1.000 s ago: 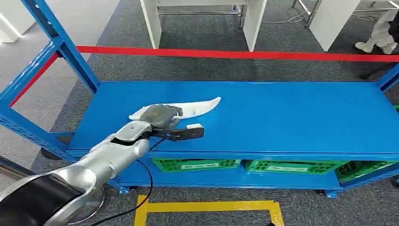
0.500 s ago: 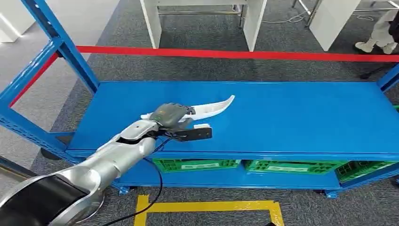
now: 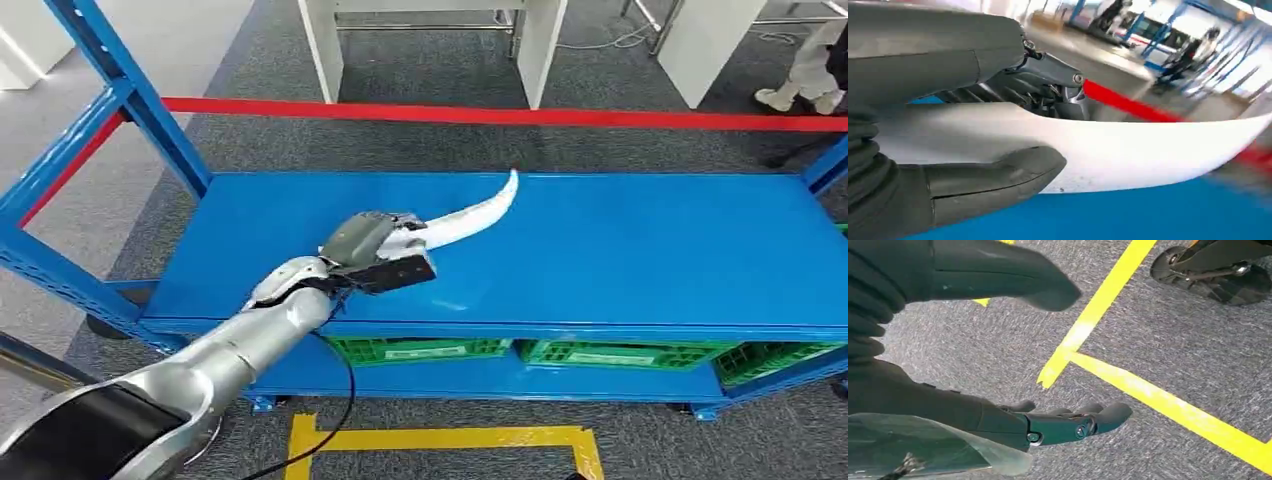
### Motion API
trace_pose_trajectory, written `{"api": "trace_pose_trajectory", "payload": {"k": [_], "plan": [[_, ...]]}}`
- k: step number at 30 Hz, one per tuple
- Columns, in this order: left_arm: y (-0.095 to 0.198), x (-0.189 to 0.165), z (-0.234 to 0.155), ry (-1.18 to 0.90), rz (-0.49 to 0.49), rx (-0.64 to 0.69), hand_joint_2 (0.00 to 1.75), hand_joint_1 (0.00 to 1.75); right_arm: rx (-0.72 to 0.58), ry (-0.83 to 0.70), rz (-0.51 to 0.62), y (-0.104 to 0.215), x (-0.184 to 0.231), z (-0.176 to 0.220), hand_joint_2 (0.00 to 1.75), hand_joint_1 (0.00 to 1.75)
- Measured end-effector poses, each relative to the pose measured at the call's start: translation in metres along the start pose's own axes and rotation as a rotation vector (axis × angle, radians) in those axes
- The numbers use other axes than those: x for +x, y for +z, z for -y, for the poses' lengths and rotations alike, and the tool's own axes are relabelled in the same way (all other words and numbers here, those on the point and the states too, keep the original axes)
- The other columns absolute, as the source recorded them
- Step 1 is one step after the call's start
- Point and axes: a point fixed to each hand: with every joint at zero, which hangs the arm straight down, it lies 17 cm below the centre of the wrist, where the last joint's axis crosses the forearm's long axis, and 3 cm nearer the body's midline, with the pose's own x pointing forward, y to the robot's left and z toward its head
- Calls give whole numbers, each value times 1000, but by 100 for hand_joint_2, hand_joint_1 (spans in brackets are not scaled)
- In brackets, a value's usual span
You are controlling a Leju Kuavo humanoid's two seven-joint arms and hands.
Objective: Take the parts from the cabinet and place them on the table.
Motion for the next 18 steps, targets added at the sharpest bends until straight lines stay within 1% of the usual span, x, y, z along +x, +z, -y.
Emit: {"api": "trace_pose_trajectory", "payload": {"k": [1,3,6,9,13,15,18], "plan": [[-1,7,-10,110,0,69,175,175,-4,-3,-4,0,0,1,175,0],[-3,25,-31,254,20,199,175,175,-9,-7,-11,0,-2,2,175,0],[-3,44,-67,370,50,344,175,175,-8,-10,-19,0,-4,0,175,0],[-1,59,-91,408,89,413,175,175,-9,-11,-19,0,-4,0,175,0],[6,72,-110,431,138,475,175,175,-9,-13,-19,0,-4,0,175,0],[16,78,-125,439,175,545,175,175,-8,-18,-15,1,-4,-1,175,0],[39,82,-155,384,217,676,175,175,-6,-36,-8,1,-2,-2,175,0]]}}
